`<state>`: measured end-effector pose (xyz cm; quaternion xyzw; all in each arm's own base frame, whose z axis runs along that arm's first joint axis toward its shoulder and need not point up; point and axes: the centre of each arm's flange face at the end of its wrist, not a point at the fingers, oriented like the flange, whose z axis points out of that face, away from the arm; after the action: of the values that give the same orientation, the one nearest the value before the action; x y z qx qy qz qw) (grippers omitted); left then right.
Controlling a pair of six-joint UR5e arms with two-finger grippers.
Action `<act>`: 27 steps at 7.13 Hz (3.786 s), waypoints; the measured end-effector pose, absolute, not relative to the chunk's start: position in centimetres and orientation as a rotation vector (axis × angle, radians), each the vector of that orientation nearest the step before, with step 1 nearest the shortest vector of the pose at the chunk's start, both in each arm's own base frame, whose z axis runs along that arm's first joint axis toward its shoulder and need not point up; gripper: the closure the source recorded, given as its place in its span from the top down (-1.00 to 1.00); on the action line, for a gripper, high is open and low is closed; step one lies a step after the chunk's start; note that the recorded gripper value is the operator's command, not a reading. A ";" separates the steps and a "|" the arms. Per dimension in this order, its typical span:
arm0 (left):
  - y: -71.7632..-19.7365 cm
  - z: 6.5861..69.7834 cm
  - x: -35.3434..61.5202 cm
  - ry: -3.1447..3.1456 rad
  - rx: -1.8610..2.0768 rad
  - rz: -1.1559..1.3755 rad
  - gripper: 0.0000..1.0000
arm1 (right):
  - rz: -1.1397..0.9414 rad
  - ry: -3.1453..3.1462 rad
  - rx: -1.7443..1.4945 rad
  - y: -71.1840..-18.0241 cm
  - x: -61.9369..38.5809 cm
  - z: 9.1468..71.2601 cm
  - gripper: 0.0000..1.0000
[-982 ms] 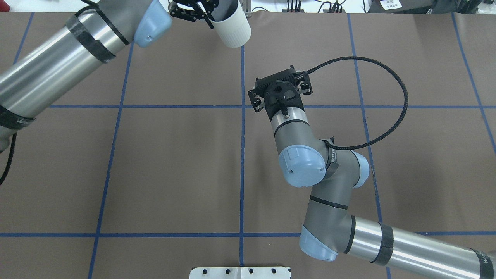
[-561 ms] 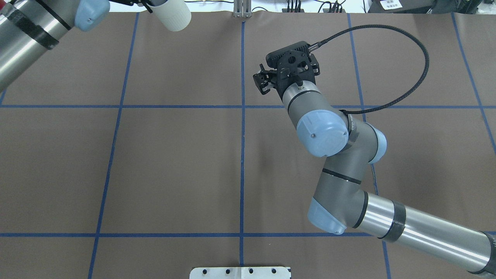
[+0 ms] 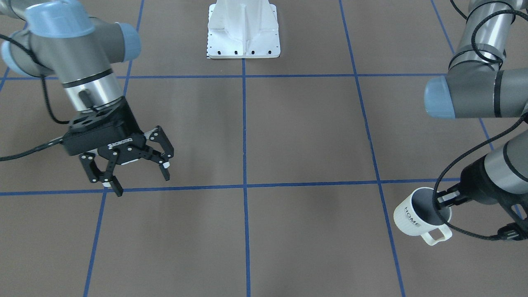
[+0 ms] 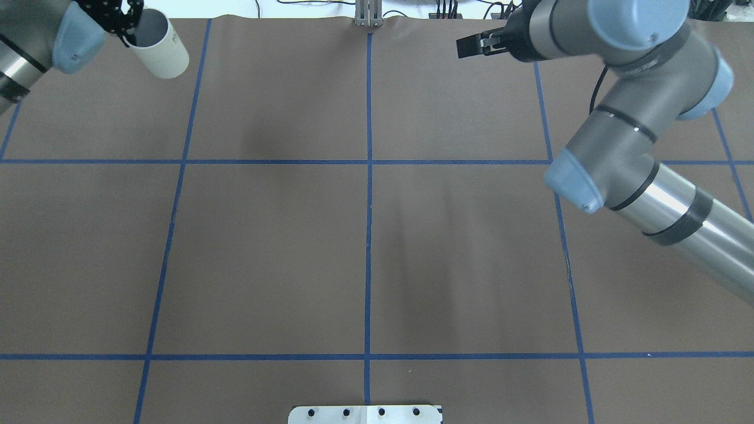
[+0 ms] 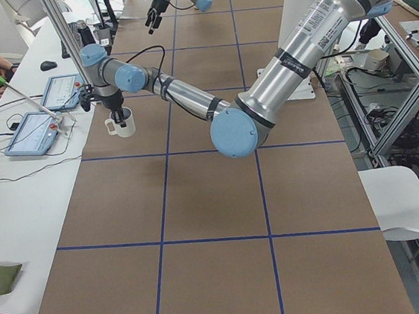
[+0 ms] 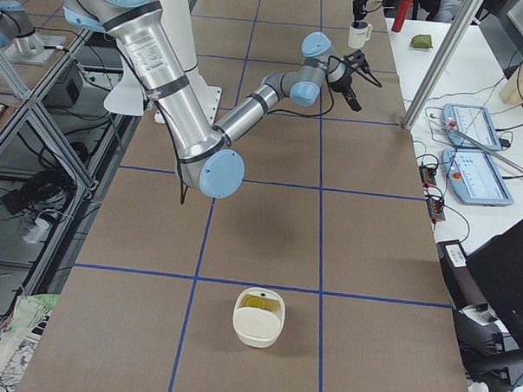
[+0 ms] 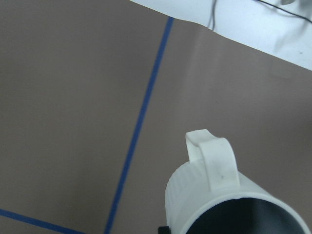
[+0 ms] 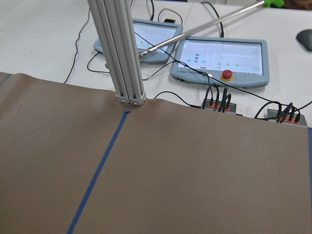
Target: Left arm hands cup to right arm to dump lemon
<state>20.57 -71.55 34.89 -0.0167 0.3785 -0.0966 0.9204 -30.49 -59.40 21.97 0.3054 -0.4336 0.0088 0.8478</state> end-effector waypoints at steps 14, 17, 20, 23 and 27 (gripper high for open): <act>-50.5 54.5 17.9 0.705 -0.145 0.007 1.00 | -0.034 -0.678 0.012 -54.0 -7.3 32.7 1.00; -51.2 51.8 14.3 0.727 -0.008 0.146 1.00 | -0.110 -0.664 0.007 -54.8 -3.7 35.3 1.00; -53.8 53.9 2.6 0.704 0.131 0.181 1.00 | -0.222 -0.703 0.019 -54.0 1.8 40.8 1.00; -53.2 61.1 -5.8 0.680 0.152 0.255 1.00 | -0.198 -0.731 0.013 -51.7 4.8 49.4 1.00; -52.3 63.4 -7.2 0.672 0.158 0.234 1.00 | -0.204 -0.725 0.058 -47.2 5.3 59.5 1.00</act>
<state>-7.15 -52.29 63.43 0.0775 0.3287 0.1146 0.9342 5.26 -47.20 59.45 0.0282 -0.3537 -0.0994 0.9296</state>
